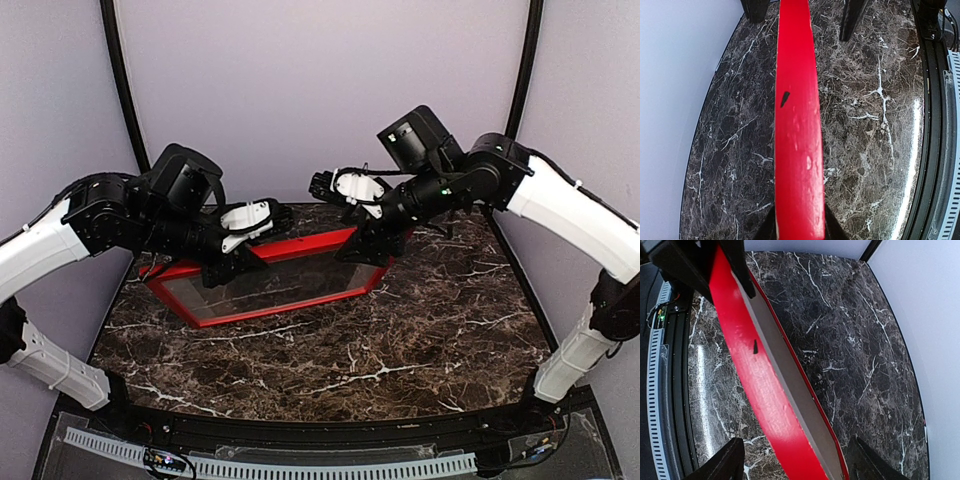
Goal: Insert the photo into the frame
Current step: Pass from the left arm to the right, then turn over the photo frame, then place the photo frame at the center of the board.
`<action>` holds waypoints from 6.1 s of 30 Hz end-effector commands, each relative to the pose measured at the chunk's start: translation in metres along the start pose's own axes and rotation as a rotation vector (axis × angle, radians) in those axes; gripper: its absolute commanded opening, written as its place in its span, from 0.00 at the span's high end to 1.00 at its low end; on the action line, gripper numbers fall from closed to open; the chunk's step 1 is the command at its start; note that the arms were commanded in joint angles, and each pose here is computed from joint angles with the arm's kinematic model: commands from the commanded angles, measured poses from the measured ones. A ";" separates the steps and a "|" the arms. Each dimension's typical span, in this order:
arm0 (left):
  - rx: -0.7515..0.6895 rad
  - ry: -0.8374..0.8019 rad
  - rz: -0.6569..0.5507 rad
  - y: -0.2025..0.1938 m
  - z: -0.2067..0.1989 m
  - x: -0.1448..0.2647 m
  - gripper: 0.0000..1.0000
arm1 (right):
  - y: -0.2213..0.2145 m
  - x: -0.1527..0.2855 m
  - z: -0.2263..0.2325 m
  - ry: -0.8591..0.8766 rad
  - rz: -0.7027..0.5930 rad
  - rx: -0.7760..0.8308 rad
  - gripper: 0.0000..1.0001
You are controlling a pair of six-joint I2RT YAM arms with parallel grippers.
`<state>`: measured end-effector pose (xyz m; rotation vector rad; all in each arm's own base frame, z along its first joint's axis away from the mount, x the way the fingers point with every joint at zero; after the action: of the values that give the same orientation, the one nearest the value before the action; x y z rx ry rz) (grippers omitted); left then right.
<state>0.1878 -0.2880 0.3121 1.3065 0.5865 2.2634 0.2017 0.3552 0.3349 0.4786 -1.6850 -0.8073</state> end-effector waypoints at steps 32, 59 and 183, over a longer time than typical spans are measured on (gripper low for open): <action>0.007 0.023 -0.095 0.018 0.010 0.006 0.99 | 0.000 -0.016 0.009 -0.069 0.154 0.069 0.75; 0.067 0.284 -0.245 0.025 0.044 0.059 0.25 | 0.025 0.010 0.000 -0.151 0.054 0.009 1.00; 0.997 0.625 0.068 -0.164 0.066 -0.032 0.01 | -0.276 -0.031 -0.138 -0.595 0.091 -1.230 0.27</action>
<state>0.2865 -0.1810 0.2243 0.9557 1.9663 2.5652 0.3121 0.1706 0.1187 -0.6974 -1.1250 -1.9417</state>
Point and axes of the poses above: each gripper's point midway between its finger pads, its own x axis back along the fingers, its own z axis along the line the jaws close on, y = z × x, the point moved 2 cm from there along x, back along the fingers, and after that the axes turned 9 degrees about -x, right-handed, at the moved point
